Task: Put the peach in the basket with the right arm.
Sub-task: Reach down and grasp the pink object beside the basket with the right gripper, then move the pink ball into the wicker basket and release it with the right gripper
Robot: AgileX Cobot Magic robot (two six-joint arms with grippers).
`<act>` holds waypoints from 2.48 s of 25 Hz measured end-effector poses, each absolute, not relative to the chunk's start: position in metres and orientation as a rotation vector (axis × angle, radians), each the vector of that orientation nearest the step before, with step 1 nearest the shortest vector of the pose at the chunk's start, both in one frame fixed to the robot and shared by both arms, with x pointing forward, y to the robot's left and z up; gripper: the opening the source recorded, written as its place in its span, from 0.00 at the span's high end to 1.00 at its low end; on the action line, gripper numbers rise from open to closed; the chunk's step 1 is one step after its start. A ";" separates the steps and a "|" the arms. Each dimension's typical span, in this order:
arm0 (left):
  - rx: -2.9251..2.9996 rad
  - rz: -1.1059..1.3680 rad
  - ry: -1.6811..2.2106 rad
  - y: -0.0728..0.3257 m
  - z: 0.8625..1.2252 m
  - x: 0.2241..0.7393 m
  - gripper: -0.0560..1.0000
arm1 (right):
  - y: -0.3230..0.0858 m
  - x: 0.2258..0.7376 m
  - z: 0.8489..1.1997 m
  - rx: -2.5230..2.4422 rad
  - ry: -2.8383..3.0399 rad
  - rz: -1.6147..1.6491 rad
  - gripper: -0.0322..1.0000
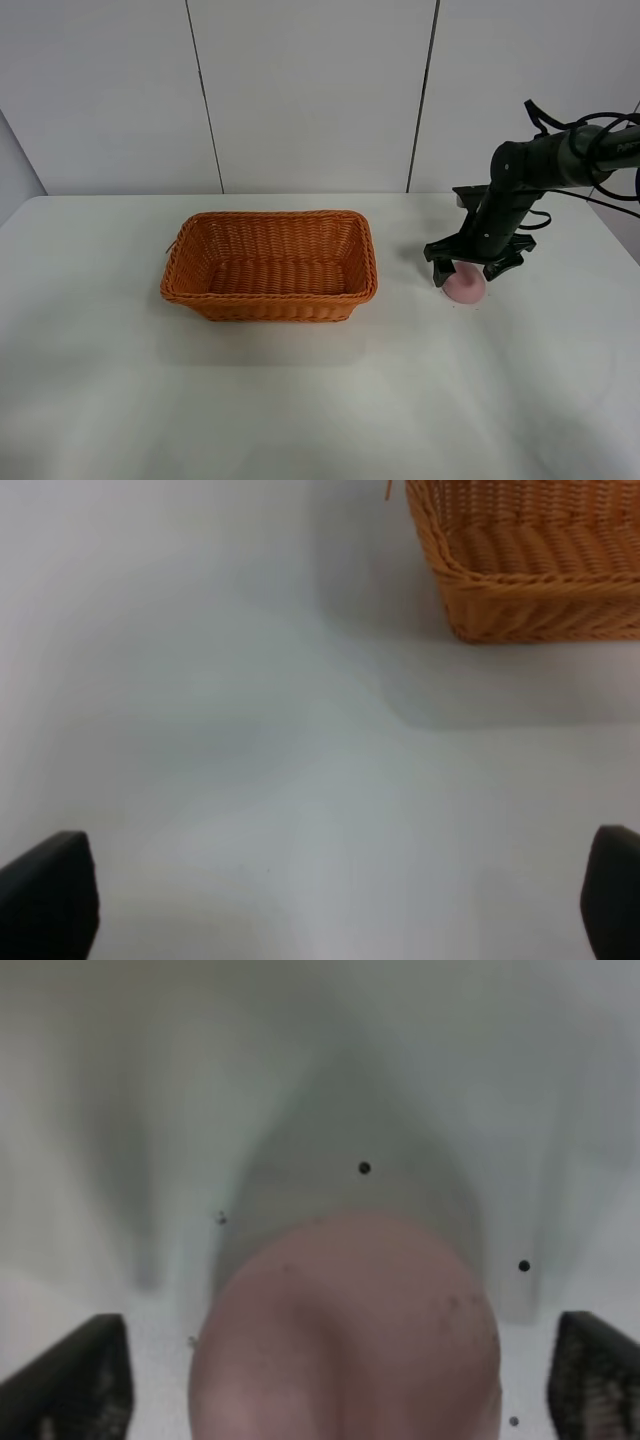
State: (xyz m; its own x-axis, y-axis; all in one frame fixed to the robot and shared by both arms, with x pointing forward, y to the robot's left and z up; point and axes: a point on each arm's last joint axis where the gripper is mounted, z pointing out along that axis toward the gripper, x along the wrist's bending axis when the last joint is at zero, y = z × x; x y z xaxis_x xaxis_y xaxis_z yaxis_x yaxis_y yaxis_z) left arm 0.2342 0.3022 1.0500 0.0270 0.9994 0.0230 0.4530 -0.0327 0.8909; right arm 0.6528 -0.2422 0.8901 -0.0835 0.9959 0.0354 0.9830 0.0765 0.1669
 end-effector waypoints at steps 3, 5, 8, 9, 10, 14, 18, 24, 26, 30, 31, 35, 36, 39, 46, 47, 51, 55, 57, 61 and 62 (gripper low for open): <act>1.580 0.954 1.516 0.302 1.050 0.234 0.01 | -0.242 0.653 0.890 2.076 2.229 0.226 0.51; 1.580 0.954 1.516 0.302 1.050 0.234 0.01 | -0.242 0.653 0.890 2.085 2.225 0.223 0.62; 1.580 0.954 1.516 0.302 1.050 0.234 0.01 | -0.242 0.652 0.890 2.091 2.223 0.219 0.85; 1.580 0.954 1.516 0.302 1.050 0.234 0.01 | -0.242 0.652 0.890 2.093 2.221 0.220 0.91; 1.580 0.954 1.516 0.302 1.050 0.234 0.01 | -0.242 0.652 0.891 2.093 2.221 0.220 0.95; 1.580 0.954 1.516 0.302 1.050 0.234 0.01 | -0.243 0.652 0.896 2.081 2.229 0.212 0.97; 1.580 0.954 1.516 0.302 1.050 0.234 0.01 | -0.243 0.658 0.922 2.045 2.243 0.203 0.97; 1.580 0.954 1.516 0.302 1.050 0.234 0.01 | -0.241 0.675 1.006 1.979 2.187 0.323 0.97; 1.580 0.954 1.516 0.302 1.050 0.234 0.01 | -0.241 0.678 1.023 1.963 2.171 0.355 0.97; 1.580 0.954 1.516 0.302 1.050 0.234 0.01 | -0.240 0.682 1.042 1.941 2.150 0.394 0.97; 1.580 0.954 1.516 0.302 1.050 0.234 0.01 | -0.238 0.682 1.044 1.933 2.153 0.394 0.97; 1.580 0.954 1.516 0.302 1.050 0.234 0.01 | -0.220 0.679 1.055 1.874 2.192 0.387 0.97; 1.580 0.954 1.516 0.302 1.050 0.234 0.01 | -0.210 0.678 1.059 1.847 2.208 0.400 0.97; 1.580 0.954 1.516 0.302 1.050 0.234 0.01 | -0.176 0.671 1.069 1.751 2.268 0.446 0.97; 1.580 0.954 1.516 0.302 1.050 0.234 0.01 | -0.088 0.638 1.073 1.514 2.446 0.516 0.97; 1.580 0.954 1.516 0.302 1.050 0.234 0.01 | -0.078 0.634 1.073 1.488 2.456 0.537 0.97; 1.580 0.954 1.516 0.302 1.050 0.234 0.01 | -0.037 0.615 1.073 1.375 2.500 0.623 0.97; 1.580 0.954 1.516 0.302 1.050 0.234 0.01 | -0.002 0.606 1.051 1.291 2.550 0.657 0.97; 1.580 0.954 1.516 0.302 1.050 0.234 0.01 | 0.012 0.608 1.031 1.266 2.566 0.662 0.97; 1.580 0.954 1.516 0.302 1.050 0.234 0.01 | 0.027 0.620 0.986 1.262 2.571 0.678 0.97; 1.580 0.954 1.516 0.302 1.050 0.234 0.01 | 0.029 0.624 0.975 1.260 2.571 0.668 0.97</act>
